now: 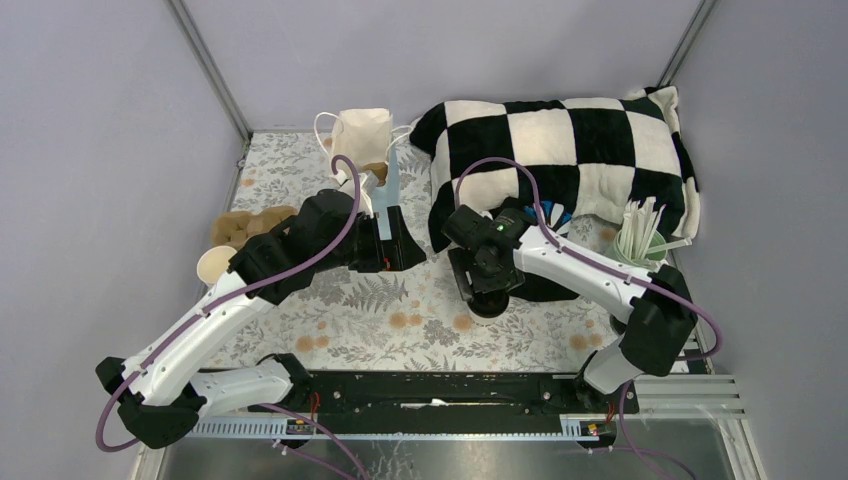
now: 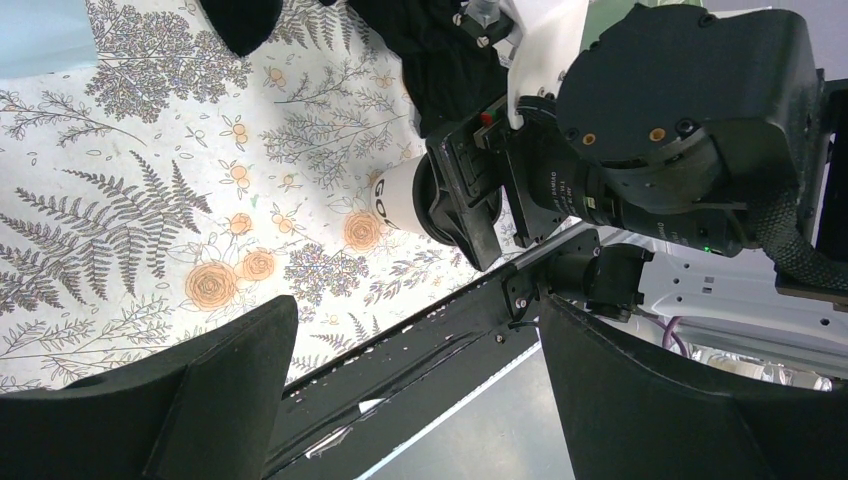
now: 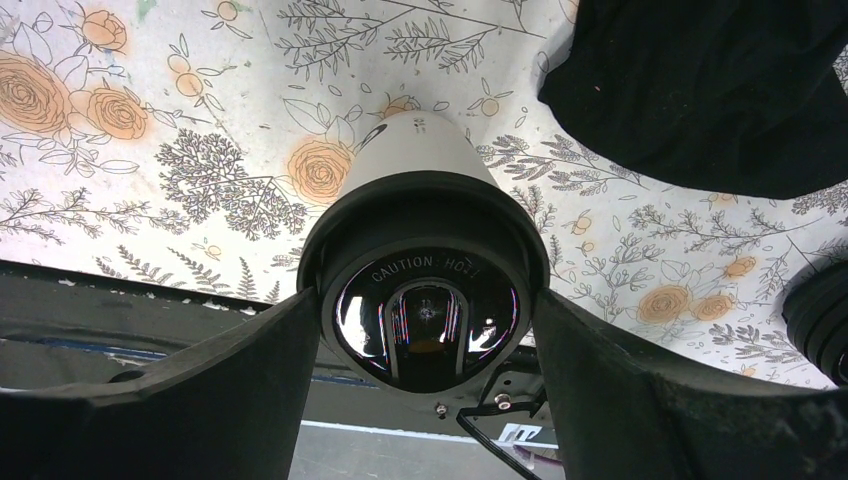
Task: Pack the takeout coffee
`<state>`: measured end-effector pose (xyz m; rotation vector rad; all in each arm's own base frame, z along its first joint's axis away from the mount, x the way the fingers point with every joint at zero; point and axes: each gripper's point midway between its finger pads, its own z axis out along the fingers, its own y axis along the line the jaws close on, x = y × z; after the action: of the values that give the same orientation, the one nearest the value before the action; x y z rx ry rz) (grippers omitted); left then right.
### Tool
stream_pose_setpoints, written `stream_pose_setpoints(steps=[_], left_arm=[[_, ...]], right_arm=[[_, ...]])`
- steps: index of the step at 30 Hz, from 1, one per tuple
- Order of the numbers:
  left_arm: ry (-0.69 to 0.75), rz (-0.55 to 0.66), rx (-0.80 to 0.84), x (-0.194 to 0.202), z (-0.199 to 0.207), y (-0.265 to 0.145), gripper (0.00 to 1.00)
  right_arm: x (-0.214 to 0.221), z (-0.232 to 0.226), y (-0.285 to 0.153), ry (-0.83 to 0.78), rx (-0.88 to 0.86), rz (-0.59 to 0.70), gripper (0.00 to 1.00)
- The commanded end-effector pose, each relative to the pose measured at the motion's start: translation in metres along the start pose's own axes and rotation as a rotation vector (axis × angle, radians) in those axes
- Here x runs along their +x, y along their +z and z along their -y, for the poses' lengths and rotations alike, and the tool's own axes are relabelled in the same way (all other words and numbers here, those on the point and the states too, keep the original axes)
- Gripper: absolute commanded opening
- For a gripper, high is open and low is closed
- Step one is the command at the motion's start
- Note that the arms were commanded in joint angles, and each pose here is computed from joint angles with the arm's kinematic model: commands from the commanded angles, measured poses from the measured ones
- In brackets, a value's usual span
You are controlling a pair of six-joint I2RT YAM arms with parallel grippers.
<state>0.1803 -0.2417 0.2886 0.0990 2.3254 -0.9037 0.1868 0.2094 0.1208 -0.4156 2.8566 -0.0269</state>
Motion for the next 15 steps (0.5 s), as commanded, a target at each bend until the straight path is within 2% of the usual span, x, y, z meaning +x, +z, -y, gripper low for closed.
stream_pose_setpoints(steps=[1, 6, 15], left_arm=[[0.011, 0.055, 0.026, -0.0158, 0.0096, -0.0066, 0.94], [0.008, 0.055, 0.026, -0.0163, 0.0101, -0.0062, 0.94], [-0.001, 0.072, 0.026, -0.0219, 0.0129, -0.0079, 0.94]], right_arm=[[-0.0021, 0.0043, -0.0063, -0.011, 0.006, 0.057, 0.84], [0.002, 0.0051, -0.003, -0.014, 0.004, 0.052, 0.87], [-0.0003, 0.0047, -0.0048, -0.01, -0.009, 0.075, 0.78]])
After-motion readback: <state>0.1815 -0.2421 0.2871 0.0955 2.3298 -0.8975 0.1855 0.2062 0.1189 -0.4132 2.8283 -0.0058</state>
